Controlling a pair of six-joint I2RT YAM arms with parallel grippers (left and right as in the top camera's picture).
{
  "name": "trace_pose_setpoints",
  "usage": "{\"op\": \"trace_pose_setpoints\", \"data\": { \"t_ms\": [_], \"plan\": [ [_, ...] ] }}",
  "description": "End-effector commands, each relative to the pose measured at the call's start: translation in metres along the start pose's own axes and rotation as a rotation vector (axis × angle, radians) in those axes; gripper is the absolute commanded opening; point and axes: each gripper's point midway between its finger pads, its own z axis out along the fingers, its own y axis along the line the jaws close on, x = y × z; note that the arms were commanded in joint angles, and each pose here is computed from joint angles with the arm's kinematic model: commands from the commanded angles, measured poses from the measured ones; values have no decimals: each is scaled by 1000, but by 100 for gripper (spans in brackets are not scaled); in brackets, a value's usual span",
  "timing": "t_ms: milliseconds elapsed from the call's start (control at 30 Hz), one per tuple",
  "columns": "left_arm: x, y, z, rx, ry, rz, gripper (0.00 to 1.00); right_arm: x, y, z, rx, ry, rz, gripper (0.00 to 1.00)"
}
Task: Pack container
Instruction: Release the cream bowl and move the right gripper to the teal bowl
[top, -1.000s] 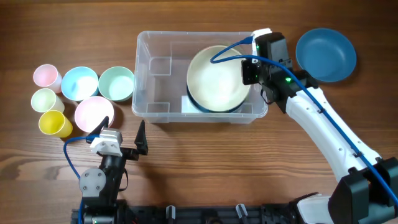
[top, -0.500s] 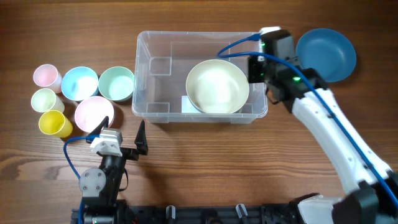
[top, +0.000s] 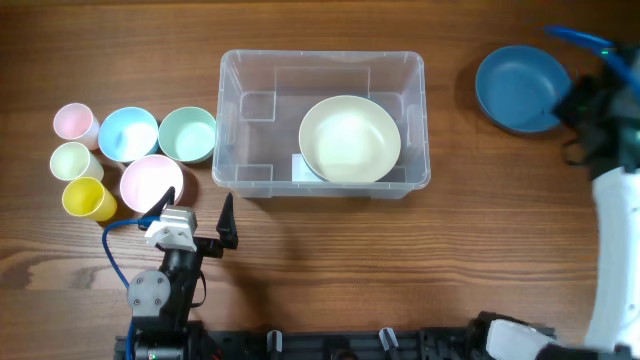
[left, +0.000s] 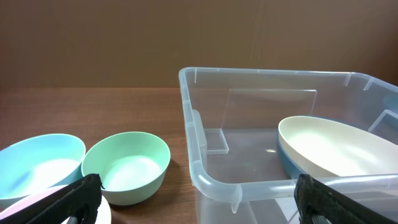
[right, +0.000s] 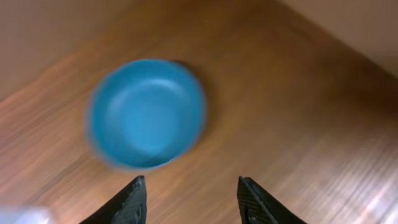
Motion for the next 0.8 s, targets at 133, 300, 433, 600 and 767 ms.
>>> {"op": "trace_pose_setpoints", "data": {
  "t_ms": [133, 300, 433, 600, 767],
  "plan": [
    [3, -1, 0, 9, 2, 15, 100, 25, -19, 87, -134, 264, 199, 55],
    [3, -1, 0, 9, 2, 15, 100, 62, -7, 145, -104, 390, 185, 57],
    [3, -1, 0, 9, 2, 15, 100, 79, 10, 171, -110, 418, 162, 58],
    [3, -1, 0, 9, 2, 15, 100, 83, 18, 185, -111, 415, 202, 58],
    [3, -1, 0, 9, 2, 15, 100, 87, 9, 197, -45, 404, 230, 58]
  ]
}}
